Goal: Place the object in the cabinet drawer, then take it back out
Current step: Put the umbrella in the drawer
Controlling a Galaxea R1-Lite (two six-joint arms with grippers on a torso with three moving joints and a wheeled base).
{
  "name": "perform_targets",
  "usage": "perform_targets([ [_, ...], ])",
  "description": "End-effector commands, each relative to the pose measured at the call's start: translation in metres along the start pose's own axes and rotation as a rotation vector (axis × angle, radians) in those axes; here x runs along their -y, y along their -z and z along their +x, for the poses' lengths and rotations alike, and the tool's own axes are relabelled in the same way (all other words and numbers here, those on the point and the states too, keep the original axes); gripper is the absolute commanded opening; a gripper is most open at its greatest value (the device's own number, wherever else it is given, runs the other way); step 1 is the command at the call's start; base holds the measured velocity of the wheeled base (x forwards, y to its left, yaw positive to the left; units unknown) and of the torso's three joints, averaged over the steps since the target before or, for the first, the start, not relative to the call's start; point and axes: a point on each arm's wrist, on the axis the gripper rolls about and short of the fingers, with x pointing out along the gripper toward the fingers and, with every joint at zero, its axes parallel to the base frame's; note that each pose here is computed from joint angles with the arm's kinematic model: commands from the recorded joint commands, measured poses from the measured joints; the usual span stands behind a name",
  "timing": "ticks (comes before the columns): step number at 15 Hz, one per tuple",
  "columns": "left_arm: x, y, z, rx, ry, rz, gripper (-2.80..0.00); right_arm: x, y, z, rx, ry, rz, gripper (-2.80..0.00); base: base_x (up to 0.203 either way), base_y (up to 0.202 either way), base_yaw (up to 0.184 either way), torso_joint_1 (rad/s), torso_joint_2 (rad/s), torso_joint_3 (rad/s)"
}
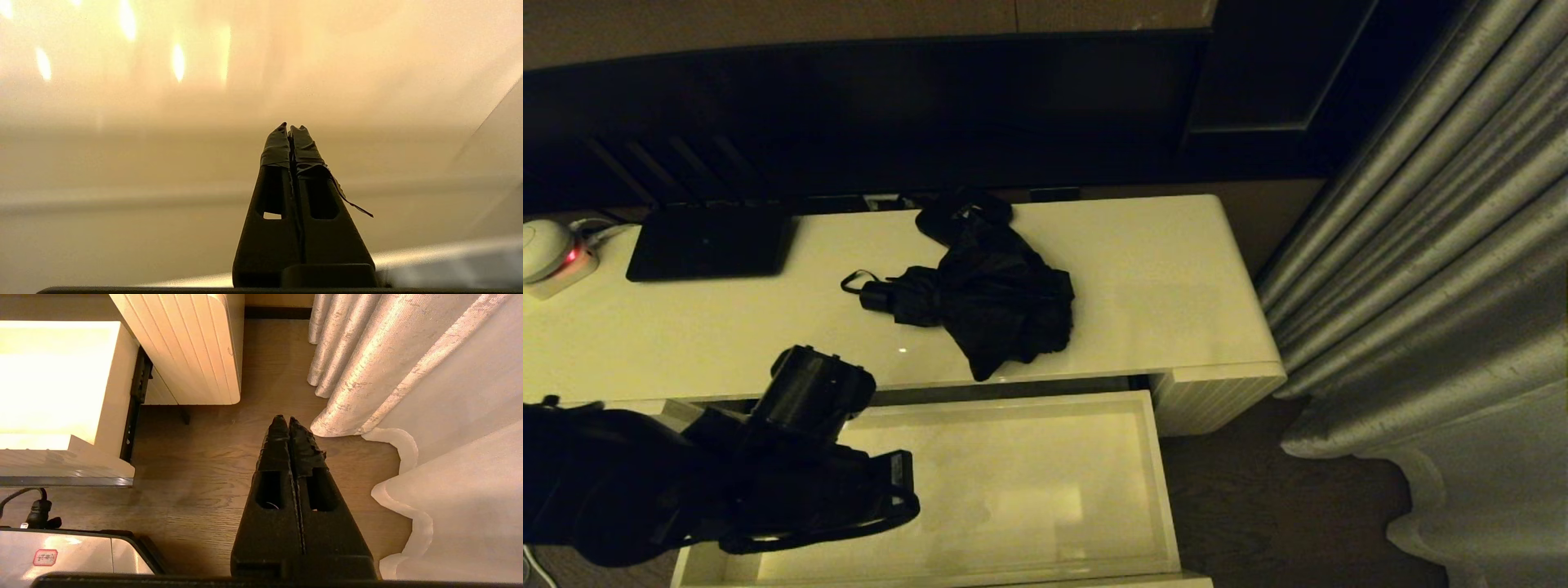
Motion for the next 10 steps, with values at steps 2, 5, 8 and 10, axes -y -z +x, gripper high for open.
perform_targets([
  [2, 0.006, -0.014, -0.034, 0.175, 0.035, -0.008, -2.80, 0.000, 0.000, 0.000, 0.000, -0.001, 0.000, -2.80, 0.000, 0.000, 0.000, 0.000, 0.00, 0.000],
  [5, 0.005, -0.020, -0.075, 0.378, -0.052, 0.076, -2.80, 0.000, 0.000, 0.000, 0.000, -0.001, 0.000, -2.80, 0.000, 0.000, 0.000, 0.000, 0.00, 0.000],
  [8, -0.011, -0.010, -0.098, 0.487, -0.273, 0.221, -2.80, 0.000, 0.000, 0.000, 0.000, -0.001, 0.000, -2.80, 0.000, 0.000, 0.000, 0.000, 0.00, 0.000],
  [10, -0.032, 0.000, -0.100, 0.465, -0.372, 0.247, -2.80, 0.000, 0.000, 0.000, -0.001, -0.001, 0.000, -2.80, 0.000, 0.000, 0.000, 0.000, 0.00, 0.000],
])
